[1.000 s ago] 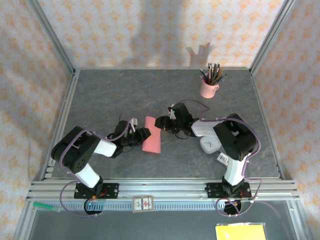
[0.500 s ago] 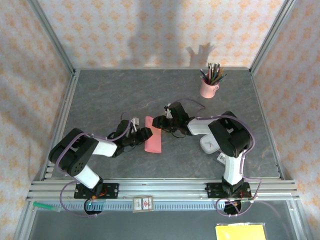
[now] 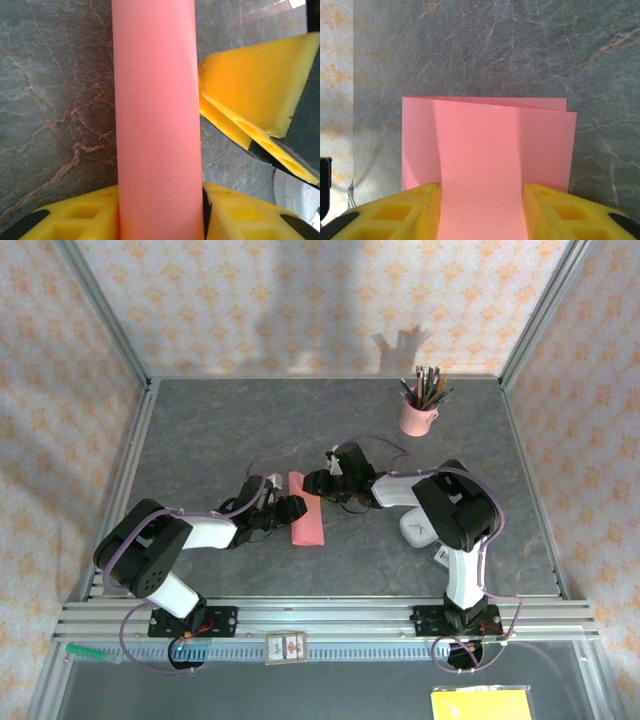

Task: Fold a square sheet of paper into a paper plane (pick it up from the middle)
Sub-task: First fold in half a square sheet of paper at the center of the table.

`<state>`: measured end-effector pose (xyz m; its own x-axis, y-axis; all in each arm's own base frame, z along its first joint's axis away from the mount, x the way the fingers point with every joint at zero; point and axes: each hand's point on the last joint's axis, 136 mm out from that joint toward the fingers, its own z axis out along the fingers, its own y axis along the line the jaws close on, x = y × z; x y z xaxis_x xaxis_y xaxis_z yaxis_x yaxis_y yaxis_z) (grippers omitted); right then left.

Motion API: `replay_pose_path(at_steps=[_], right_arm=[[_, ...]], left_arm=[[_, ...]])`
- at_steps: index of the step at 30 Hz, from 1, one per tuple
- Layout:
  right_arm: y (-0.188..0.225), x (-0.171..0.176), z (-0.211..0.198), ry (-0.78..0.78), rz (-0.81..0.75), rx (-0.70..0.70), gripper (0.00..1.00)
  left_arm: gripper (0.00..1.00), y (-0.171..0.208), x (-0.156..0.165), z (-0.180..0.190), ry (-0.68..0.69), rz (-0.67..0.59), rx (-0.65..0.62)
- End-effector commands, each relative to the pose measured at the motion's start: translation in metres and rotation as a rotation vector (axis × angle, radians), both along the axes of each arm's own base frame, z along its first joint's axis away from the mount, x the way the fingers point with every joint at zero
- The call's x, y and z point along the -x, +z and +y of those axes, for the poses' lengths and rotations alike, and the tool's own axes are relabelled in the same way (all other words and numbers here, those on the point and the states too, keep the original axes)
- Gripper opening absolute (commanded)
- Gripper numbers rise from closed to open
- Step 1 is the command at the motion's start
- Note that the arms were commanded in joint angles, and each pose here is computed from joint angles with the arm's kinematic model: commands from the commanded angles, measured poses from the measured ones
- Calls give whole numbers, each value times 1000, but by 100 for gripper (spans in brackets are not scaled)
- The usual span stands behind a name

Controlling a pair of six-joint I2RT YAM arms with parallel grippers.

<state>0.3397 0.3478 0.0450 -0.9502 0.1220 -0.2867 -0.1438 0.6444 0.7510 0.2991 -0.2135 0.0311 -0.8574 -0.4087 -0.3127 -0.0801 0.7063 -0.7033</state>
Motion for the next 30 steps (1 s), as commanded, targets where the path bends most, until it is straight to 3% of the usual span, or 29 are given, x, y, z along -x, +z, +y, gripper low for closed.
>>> replay_pose_path(at_steps=[1,14,30], right_arm=[[6,-4,10,31,-31,-14,46],[36,-11,1,38,-122,30,47],[39,-25,-64,-82,-202,195,48]], left_arm=[[41,-29,8,31,53,59,-192],[32,-31,6,40,115,55,-225],[32,-44,9,54,189,86,-281]])
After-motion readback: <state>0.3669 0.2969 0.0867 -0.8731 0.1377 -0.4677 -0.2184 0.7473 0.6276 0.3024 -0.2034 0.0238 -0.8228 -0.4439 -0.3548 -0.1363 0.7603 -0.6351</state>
